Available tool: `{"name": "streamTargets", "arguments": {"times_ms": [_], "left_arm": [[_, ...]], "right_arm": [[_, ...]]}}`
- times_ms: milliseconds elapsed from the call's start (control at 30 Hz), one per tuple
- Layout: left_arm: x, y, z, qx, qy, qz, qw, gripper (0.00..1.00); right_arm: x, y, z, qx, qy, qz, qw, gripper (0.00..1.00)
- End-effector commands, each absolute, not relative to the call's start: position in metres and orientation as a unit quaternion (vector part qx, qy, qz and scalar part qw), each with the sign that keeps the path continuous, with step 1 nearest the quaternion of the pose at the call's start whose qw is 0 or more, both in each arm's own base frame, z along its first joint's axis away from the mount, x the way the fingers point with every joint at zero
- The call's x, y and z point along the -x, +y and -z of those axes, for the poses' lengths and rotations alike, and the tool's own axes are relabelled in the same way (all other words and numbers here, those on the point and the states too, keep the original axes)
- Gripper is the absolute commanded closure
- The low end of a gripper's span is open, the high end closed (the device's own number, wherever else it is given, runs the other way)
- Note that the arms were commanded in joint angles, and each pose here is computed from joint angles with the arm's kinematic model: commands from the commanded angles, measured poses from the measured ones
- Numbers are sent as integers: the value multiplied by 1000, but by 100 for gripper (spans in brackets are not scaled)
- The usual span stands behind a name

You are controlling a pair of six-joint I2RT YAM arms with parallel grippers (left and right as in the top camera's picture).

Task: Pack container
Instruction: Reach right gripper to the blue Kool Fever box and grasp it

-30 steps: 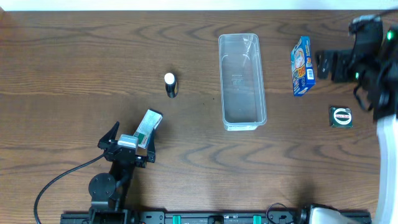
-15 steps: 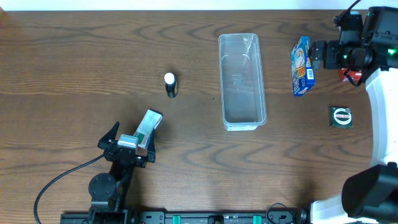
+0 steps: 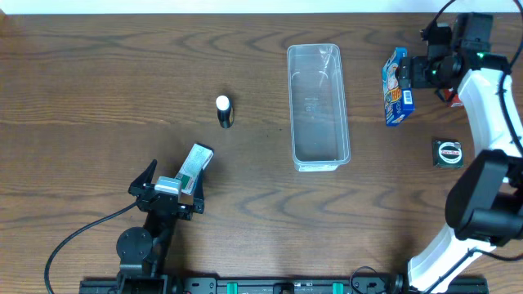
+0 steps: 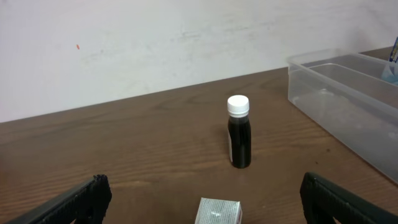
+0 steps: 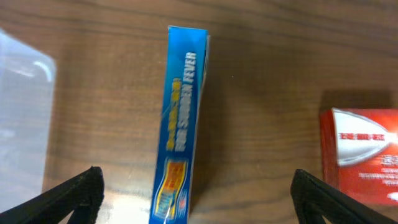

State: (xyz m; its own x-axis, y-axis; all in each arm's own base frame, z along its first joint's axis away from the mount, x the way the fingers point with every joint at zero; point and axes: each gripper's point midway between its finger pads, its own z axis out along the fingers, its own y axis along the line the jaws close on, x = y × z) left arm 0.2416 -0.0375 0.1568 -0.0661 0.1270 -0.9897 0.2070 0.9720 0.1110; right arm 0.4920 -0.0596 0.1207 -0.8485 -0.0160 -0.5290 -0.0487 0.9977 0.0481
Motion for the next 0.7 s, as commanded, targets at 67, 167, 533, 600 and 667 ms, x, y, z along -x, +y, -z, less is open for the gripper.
{"name": "streamTargets", "arguments": {"times_ms": [67,167,533,600,667], "left_arm": [[-241,-38,-141,-123,743,29,657,2],[-241,-38,-141,-123,743,29,657,2],[-241,-38,-141,-123,743,29,657,2],[-241,-38,-141,-123,743,29,657,2],[-241,-38,-141,-123,743,29,657,2]], "right_arm": [[-502,-67,-108,10,961,-24,276,5],[-505,-64,-94,12,963,-26,267,4],[-512,-40,-60,34,968,-39,246,13],[-513,-35,-58,38,968,-41,245,17],[-514,-34,-58,40,967,-41,247,22]]}}
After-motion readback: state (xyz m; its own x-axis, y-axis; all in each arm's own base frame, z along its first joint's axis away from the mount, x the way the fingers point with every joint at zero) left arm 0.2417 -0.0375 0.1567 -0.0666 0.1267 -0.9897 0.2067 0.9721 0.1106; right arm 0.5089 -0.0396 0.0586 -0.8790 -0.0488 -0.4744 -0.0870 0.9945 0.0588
